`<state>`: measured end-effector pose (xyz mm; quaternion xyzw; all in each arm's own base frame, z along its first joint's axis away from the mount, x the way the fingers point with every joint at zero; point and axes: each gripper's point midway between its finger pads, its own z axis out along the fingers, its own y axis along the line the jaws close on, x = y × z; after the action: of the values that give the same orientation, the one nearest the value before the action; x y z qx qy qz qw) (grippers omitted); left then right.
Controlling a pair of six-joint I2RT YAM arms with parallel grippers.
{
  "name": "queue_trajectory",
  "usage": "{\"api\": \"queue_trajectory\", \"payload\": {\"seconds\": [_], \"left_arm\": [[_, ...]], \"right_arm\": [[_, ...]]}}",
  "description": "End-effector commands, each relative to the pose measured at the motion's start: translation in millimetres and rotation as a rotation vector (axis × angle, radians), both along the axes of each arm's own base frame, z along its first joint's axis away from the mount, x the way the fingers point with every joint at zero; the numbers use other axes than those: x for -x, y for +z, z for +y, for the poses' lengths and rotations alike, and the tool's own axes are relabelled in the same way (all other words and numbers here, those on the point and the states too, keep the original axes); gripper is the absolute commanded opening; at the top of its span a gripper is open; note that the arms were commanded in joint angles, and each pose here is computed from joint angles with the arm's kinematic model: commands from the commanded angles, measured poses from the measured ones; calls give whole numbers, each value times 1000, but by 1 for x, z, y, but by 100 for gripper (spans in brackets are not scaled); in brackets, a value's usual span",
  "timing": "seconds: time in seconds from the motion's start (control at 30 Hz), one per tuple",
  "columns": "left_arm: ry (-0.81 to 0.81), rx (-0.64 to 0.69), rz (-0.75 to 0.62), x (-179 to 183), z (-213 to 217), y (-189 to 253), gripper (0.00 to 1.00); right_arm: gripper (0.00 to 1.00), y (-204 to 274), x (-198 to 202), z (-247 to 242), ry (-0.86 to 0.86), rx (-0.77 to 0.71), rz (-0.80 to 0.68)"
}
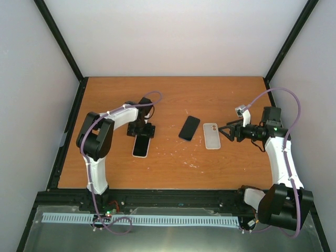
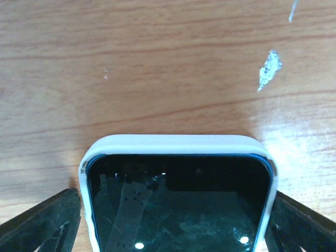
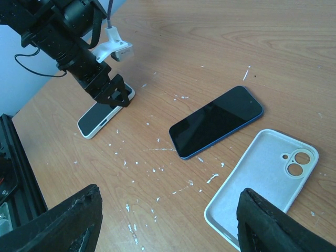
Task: Take the phone out of the phone case
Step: Pick up the phone at the center of the board.
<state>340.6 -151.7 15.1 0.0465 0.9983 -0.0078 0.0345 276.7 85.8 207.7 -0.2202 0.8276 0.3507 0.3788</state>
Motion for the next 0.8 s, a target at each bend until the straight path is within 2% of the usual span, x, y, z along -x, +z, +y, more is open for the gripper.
{"api": "queue_trajectory", "payload": {"seconds": [0.0,0.23,0.4,0.47,0.6,0.77], "left_arm": [[9,-78,13,0,6,1,90],[21,-83,16,4,1,0,61],[22,-52,-12,1,-5,15,53],[15,33,-75,-8,-19,45,52],[-16,310,-263,-29,-61,131,52],[-41,546,-390,-42,-99,198,50]], "right_arm": [[70,3,3,3,16,0,-18],[70,2,3,3,17,-3,-9],[70,1,3,3,14,-2,-5],[70,1,1,1,6,11,-12],[71,4,3,9,33,32,-6],[69,10,21,65,231,101,-8]]}}
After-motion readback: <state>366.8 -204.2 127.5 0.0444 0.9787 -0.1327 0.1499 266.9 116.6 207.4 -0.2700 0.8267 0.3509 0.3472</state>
